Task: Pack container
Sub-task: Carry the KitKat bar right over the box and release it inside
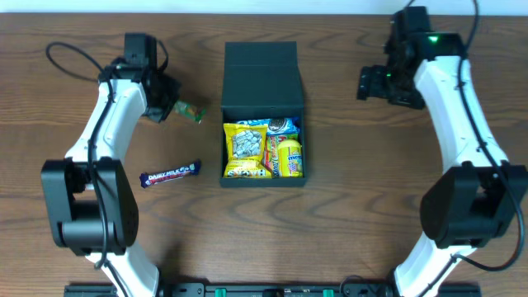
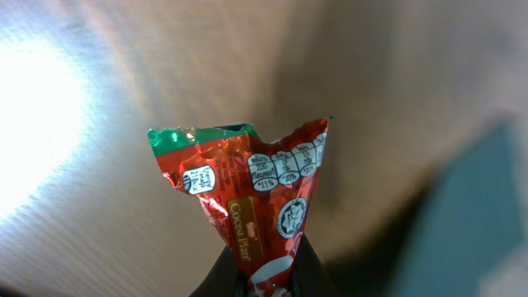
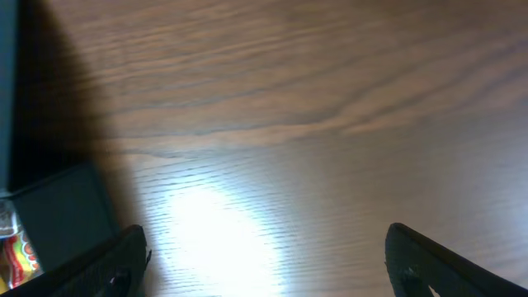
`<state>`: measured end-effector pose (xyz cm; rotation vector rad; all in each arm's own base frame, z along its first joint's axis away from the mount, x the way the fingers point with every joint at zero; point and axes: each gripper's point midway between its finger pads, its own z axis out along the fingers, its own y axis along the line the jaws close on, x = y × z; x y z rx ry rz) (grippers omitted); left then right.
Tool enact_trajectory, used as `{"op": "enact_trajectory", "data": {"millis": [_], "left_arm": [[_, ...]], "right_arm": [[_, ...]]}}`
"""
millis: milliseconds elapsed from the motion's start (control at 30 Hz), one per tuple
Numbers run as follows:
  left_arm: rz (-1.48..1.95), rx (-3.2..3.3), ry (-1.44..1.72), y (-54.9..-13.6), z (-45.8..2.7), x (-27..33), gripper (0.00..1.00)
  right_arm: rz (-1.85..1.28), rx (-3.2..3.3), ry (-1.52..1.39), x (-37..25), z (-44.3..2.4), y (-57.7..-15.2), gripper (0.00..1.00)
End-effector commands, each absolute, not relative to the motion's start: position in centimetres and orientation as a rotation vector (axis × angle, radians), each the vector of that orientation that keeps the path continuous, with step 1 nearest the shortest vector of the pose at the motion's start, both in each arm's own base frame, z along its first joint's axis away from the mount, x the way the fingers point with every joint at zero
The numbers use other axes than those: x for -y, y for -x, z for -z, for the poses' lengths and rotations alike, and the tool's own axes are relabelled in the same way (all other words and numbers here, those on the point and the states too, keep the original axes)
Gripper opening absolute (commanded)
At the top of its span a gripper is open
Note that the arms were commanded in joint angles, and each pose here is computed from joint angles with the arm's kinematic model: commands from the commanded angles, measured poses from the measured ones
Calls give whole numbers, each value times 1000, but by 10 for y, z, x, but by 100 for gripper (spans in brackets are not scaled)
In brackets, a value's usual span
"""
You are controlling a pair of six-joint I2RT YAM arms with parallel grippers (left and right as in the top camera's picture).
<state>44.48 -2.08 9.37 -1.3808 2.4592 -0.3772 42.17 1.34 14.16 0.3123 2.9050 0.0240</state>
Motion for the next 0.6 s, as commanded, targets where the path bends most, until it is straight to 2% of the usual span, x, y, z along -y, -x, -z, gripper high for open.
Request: {"op": "enact_trajectory", "data": {"millis": [0, 267, 567], "left_arm": [[484, -2389, 1327, -456, -143, 55, 6], [611, -2354, 1566, -426, -140, 173, 6], [631, -2240, 1783, -406, -135, 216, 6]], "right_arm": [[-59, -2887, -352, -2, -151, -422, 91], [-56, -2884, -409, 9, -150, -420, 92], [-56, -2883, -409, 9, -150, -421, 94]]}}
